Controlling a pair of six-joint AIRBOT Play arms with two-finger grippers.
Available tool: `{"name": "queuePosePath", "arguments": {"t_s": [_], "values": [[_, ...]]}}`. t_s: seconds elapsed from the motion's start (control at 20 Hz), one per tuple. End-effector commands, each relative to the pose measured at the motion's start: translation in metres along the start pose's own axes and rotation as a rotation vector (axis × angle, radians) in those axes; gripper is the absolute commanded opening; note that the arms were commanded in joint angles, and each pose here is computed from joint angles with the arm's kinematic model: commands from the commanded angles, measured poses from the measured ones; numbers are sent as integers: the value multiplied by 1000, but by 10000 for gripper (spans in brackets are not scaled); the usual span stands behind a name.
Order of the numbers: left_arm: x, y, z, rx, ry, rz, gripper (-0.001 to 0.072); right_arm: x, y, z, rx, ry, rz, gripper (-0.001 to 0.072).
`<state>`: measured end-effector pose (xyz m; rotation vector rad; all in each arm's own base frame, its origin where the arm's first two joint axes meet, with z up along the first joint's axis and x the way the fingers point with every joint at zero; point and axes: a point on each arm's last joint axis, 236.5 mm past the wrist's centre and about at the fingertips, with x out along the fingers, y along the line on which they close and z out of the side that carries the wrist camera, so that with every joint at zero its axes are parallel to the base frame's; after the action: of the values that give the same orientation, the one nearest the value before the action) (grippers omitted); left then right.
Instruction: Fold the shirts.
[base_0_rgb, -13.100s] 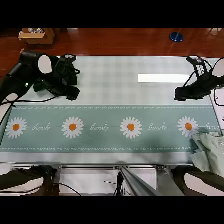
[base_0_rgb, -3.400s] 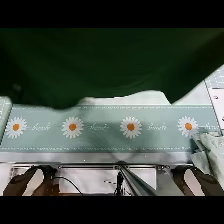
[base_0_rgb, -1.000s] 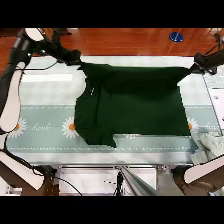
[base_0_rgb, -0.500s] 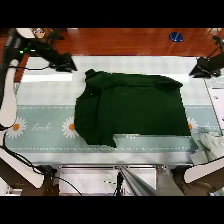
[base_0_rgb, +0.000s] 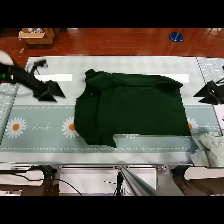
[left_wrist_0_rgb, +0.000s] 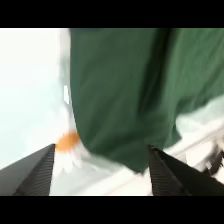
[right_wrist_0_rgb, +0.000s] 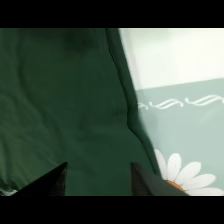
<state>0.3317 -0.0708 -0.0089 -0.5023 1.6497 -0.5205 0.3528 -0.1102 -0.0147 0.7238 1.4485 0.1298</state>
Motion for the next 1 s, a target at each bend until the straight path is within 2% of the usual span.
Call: {"name": "queuePosePath", "arguments": {"t_s": [0.0, 0.25, 0.55, 0.65, 0.8, 0.85, 0.9, 0.95], "values": [[46, 16, -61, -85, 38, -70, 679, 3, -9, -15, 38, -39, 62, 486], [86, 23, -81, -170, 32, -100, 679, 0, -14, -18, 31, -77, 41, 485], [125, 17, -71, -141, 33, -63, 679, 0, -14, -19, 28, -75, 40, 485], [134, 11, -57, -154, -12, -79, 651, 0, -14, -20, 28, -70, 42, 485], [146, 6, -55, -153, -9, -79, 304, 0, -12, -25, 28, -49, 49, 485], [147, 6, -57, -153, 1, -81, 168, 0, -13, -28, 27, -35, 45, 485], [147, 5, -57, -153, 5, -83, 79, 1, -20, -33, 32, -15, 15, 486], [146, 5, -58, -154, 5, -86, 30, 2, -29, -39, 40, 3, -20, 488]]}}
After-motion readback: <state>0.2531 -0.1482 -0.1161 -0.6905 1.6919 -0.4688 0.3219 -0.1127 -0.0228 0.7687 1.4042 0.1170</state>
